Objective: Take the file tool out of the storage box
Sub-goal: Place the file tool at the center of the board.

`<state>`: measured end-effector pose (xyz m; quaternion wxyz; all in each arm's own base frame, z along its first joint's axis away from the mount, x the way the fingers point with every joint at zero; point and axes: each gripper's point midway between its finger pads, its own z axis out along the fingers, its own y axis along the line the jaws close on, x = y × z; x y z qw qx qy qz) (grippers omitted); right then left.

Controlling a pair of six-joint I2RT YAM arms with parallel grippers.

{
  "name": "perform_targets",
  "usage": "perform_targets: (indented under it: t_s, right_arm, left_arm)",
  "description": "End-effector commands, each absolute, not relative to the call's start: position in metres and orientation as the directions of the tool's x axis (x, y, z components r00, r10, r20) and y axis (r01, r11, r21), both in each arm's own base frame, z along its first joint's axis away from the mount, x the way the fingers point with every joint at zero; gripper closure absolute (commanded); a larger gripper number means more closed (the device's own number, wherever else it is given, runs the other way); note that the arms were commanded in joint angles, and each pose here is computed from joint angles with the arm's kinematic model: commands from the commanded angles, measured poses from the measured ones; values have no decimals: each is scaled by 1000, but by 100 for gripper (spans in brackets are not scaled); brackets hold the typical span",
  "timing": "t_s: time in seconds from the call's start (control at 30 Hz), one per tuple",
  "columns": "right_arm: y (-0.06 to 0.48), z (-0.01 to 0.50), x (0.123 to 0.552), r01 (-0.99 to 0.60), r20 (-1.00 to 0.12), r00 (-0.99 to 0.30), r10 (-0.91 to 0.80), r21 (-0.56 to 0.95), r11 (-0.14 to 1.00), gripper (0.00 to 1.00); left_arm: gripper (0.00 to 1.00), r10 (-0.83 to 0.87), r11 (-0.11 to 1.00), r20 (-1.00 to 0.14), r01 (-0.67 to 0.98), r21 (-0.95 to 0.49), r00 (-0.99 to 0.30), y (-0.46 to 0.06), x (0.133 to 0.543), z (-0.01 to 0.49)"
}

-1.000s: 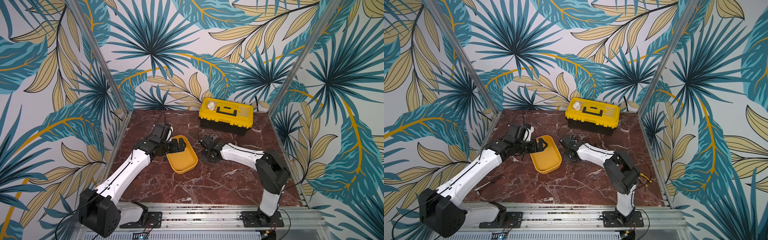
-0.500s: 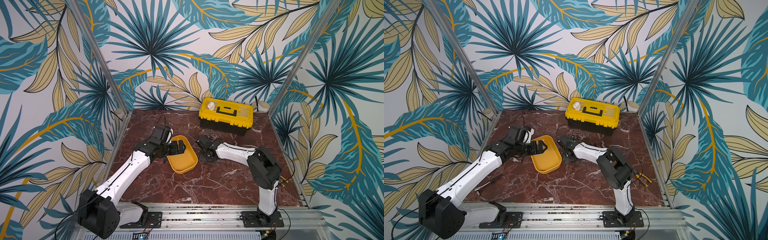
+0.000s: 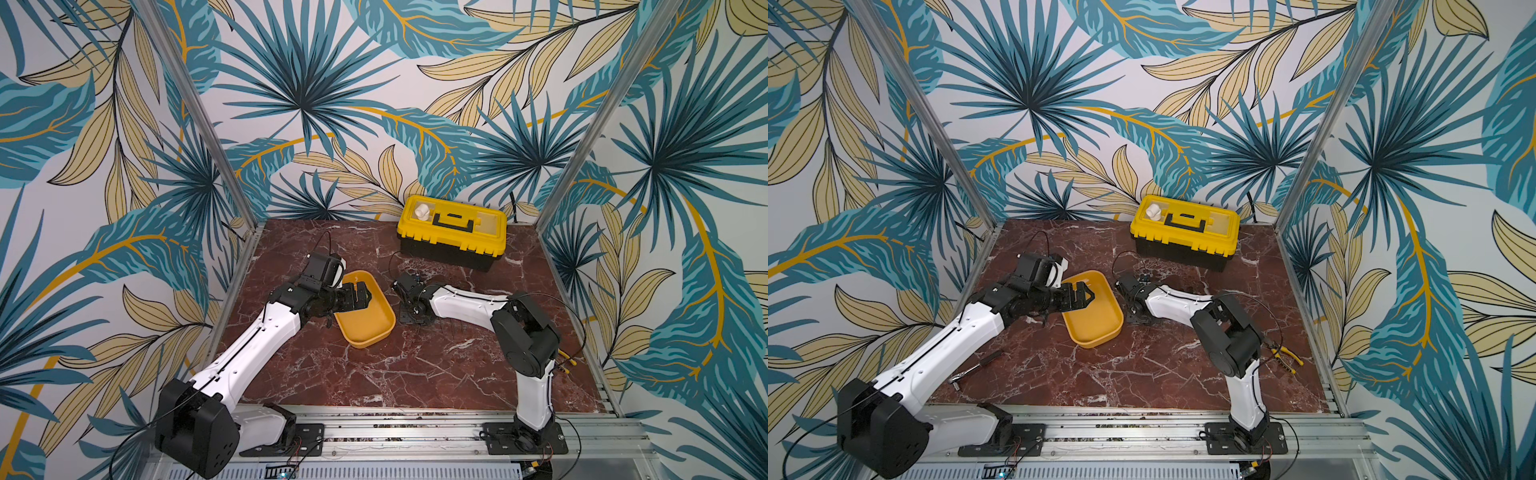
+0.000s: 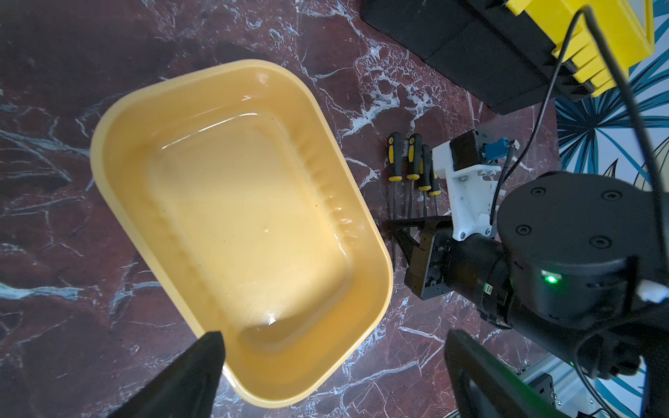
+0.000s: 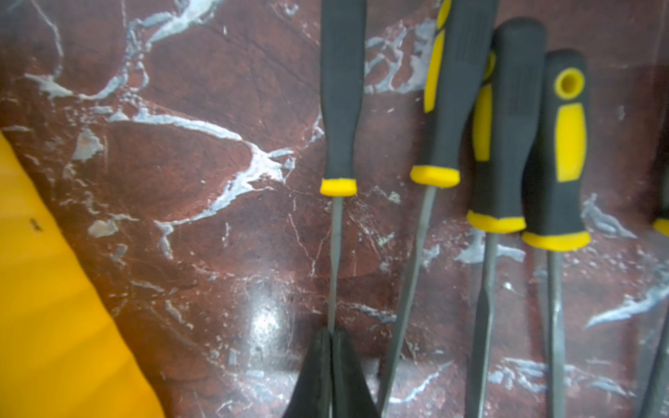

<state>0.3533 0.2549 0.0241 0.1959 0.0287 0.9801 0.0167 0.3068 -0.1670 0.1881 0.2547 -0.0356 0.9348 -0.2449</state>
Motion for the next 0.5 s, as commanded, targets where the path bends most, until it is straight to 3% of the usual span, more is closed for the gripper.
perform_targets:
  t_s: [0.0, 0.1, 0.47]
  right_arm:
    - [252, 17, 353, 62, -379, -923, 64, 18, 998, 88]
    - [253, 17, 353, 56, -377, -924, 58, 17, 998, 81]
    - [254, 50, 359, 26, -427, -903, 42, 44, 999, 76]
  left_arm:
    - [0, -187, 882, -473, 65, -467, -861, -162, 301, 189]
    - [0, -186, 883, -473, 64, -465, -861, -162, 301, 188]
    - [0, -188, 882, -476, 66, -467, -859, -162, 301, 192]
